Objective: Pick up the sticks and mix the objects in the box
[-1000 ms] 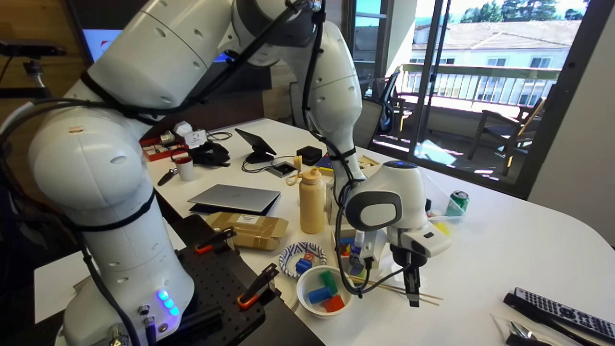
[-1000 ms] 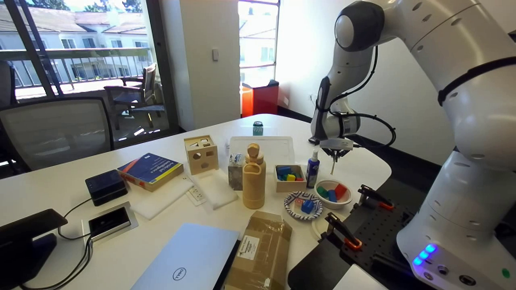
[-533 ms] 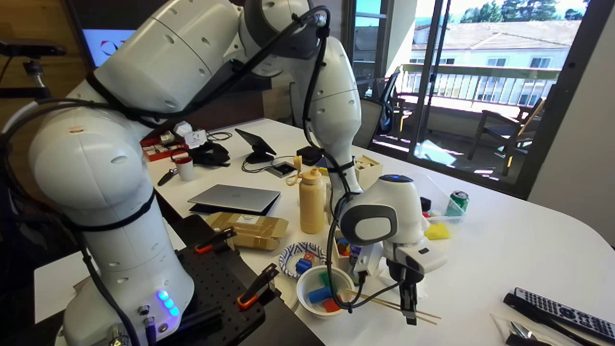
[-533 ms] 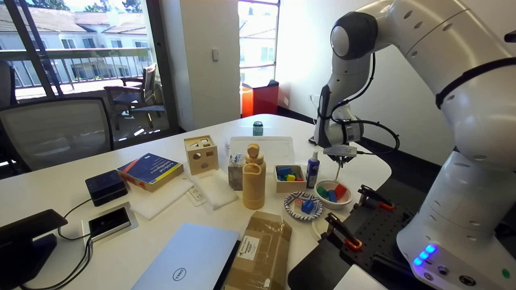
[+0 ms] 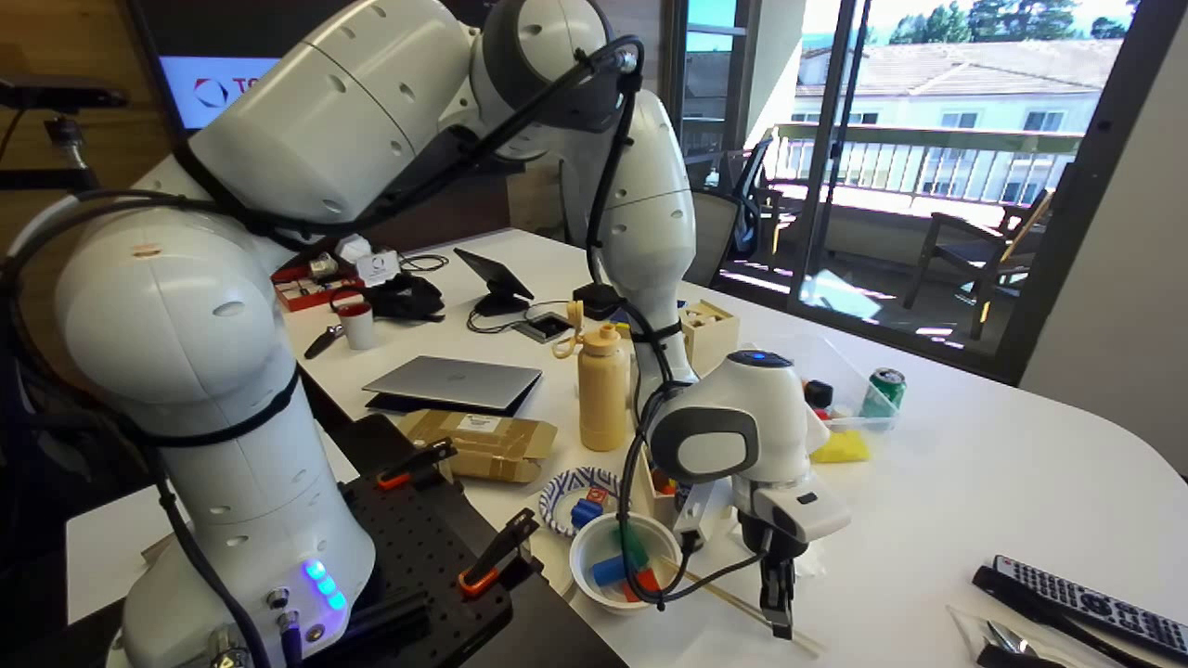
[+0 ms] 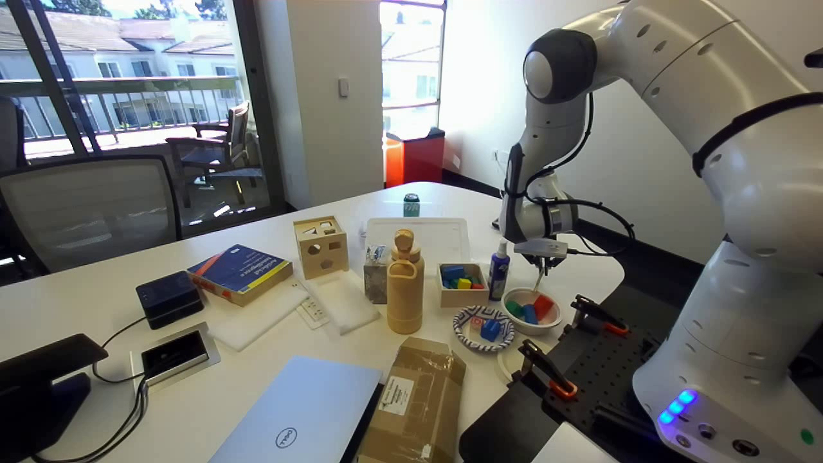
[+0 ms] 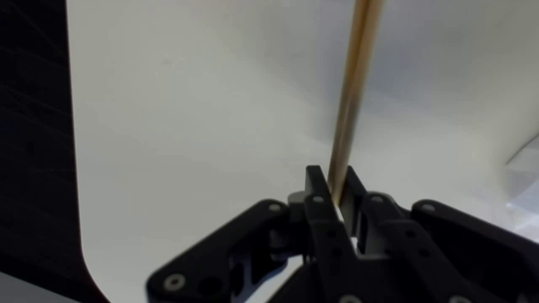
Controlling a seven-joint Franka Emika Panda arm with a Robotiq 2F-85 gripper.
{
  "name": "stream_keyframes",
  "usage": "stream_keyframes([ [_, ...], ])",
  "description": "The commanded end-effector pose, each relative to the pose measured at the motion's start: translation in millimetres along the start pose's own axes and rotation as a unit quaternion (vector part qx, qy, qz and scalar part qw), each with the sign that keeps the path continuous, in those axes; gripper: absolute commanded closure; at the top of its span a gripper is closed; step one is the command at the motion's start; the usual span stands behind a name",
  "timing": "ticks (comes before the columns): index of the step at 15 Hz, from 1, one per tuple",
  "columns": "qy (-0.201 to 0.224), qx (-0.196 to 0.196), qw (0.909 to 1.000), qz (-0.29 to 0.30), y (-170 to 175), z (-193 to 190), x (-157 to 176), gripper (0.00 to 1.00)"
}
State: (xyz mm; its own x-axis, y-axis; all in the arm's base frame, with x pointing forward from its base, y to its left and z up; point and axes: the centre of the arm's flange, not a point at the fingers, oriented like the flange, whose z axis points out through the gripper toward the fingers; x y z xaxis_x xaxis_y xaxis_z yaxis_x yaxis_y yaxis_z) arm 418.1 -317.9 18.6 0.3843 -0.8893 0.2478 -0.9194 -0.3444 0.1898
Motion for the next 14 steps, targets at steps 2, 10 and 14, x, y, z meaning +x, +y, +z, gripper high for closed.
stream_keyframes([
  [2, -0.001, 0.007, 0.9997, 0.023, -1, -1, 2, 0.45],
  [10, 0.007, 0.011, 0.9997, 0.022, -5, -9, 2, 0.00],
  [14, 0.013, 0.010, 0.9997, 0.018, -4, -23, 7, 0.00],
])
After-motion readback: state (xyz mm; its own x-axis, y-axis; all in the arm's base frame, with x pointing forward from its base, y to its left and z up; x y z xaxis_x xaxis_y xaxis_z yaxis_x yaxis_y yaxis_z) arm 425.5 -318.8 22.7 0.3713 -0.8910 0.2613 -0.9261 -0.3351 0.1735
